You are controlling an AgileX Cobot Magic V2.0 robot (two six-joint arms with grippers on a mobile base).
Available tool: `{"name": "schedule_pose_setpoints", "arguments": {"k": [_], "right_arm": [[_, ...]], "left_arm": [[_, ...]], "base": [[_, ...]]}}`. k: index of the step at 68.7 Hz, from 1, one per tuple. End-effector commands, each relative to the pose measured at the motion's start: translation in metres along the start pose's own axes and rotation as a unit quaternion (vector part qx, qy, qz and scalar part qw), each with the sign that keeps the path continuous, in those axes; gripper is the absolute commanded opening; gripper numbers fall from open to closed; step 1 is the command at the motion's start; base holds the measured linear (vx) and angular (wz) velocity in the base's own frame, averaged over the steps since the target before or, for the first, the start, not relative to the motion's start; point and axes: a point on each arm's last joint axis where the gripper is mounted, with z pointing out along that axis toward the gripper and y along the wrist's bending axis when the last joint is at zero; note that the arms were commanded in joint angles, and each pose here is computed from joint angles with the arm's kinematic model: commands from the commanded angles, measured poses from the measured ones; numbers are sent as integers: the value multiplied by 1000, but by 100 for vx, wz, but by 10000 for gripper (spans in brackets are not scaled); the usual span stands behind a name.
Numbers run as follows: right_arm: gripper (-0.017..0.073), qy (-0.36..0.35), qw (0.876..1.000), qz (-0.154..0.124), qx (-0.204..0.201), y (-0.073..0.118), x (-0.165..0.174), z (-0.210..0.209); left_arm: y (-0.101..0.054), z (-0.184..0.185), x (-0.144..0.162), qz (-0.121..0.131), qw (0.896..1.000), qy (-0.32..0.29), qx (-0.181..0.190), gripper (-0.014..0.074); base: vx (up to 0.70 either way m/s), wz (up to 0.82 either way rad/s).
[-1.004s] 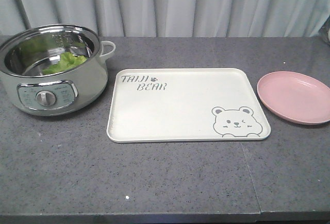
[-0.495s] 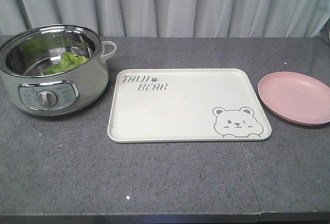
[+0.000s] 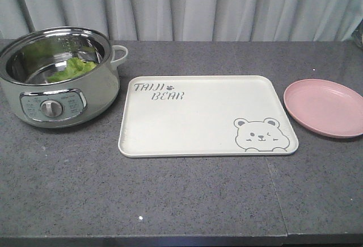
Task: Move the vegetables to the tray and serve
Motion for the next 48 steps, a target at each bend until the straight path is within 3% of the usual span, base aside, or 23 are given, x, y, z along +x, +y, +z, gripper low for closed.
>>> {"name": "schedule_pose_setpoints", "arguments": {"k": [1,48], "right_arm": [[-3,-24,1000,-6,-6,1,-1,1],[-3,-24,1000,-6,-6,1,-1,1]], "left_arm": [[-1,0,1,-1,1000,-30,6,-6],[-1,0,1,-1,999,-31,7,-6]], "base": [[0,0],[0,0]]}}
